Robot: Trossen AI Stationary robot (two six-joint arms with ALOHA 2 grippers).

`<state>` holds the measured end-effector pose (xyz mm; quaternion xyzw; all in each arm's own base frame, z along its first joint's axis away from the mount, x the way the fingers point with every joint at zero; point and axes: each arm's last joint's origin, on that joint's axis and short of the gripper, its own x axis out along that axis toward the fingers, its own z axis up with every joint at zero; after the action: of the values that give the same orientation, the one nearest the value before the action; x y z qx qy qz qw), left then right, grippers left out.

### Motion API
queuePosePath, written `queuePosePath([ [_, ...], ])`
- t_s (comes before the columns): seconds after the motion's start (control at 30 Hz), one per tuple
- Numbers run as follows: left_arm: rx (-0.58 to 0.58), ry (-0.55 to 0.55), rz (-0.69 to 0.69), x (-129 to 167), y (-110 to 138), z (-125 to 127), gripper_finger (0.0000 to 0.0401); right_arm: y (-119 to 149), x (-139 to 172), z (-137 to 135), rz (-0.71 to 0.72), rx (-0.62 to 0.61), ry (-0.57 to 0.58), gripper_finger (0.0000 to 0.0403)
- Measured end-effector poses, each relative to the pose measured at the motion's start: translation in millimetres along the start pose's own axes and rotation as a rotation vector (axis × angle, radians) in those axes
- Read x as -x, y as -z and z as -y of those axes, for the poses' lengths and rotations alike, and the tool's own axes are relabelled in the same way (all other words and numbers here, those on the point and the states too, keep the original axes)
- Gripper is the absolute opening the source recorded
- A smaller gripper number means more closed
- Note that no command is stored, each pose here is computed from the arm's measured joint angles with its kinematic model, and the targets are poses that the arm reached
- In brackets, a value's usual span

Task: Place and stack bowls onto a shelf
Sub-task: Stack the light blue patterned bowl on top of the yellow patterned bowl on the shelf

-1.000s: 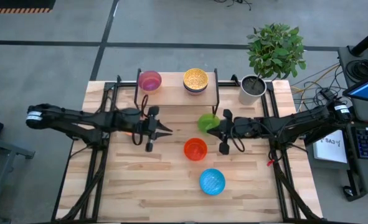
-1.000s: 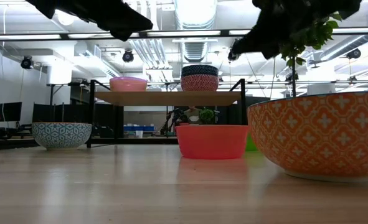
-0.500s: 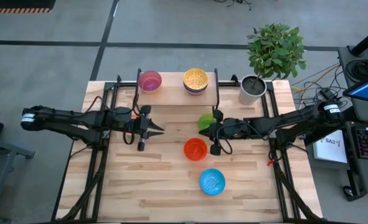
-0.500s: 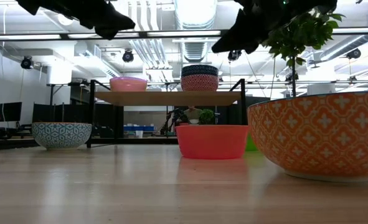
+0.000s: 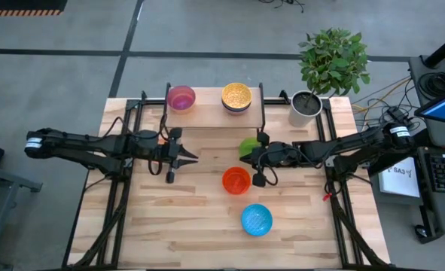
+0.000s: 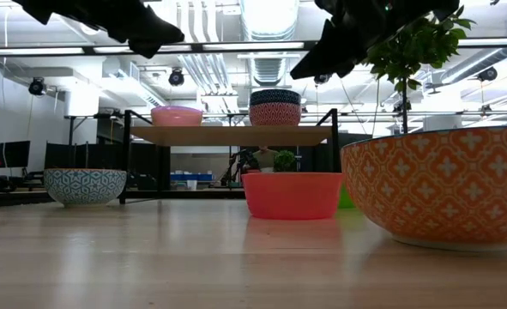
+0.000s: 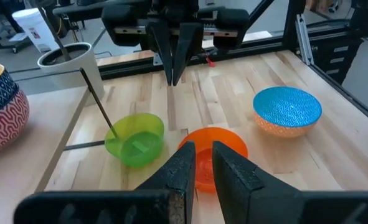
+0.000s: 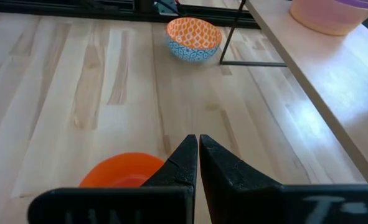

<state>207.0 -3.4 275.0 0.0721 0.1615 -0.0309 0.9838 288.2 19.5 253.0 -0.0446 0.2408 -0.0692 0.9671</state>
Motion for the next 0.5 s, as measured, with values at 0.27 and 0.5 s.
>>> queuePosePath([
  [0.27, 0.028, -0.004, -0.037, -1.2, 3.7, 0.3, 0.0036, 0.2, -0.2, 0.0, -0.002, -0.005, 0.0, 0.0009],
  [0.5, 0.042, -0.22, -0.181, 5.4, 15.2, -4.5, 0.0036, -10.9, 7.5, 1.9, -0.13, -0.131, 0.009, 0.0009],
])
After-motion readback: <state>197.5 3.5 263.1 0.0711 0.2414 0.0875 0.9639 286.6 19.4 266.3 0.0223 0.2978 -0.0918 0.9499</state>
